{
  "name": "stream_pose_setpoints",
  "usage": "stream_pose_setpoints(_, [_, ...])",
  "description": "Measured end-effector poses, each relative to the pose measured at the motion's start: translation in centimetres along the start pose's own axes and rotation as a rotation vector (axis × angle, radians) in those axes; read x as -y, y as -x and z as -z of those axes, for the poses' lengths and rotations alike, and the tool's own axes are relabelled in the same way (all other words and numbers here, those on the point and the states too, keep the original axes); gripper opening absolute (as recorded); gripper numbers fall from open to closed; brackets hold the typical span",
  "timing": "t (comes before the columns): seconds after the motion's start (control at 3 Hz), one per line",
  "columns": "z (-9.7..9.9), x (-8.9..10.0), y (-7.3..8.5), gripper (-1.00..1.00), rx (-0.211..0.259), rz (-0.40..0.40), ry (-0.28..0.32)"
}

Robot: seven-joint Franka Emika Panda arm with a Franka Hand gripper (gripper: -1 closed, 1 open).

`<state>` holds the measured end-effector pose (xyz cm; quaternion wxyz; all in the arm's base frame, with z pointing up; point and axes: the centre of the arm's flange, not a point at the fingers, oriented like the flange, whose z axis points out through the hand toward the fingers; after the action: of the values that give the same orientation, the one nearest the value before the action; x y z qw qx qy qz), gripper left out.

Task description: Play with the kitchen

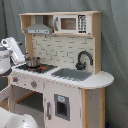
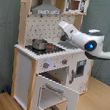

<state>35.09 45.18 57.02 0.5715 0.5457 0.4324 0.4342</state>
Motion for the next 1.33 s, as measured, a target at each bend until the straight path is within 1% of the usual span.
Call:
stream_pose_setpoints(0.67, [-1.6, -1.4, -0.7, 1.0, 0.03, -0.033, -0.09])
stream_pose_setpoints(1.33, [-2.6, -1.8, -1.3, 1.0, 0.056, -0.031, -0.207])
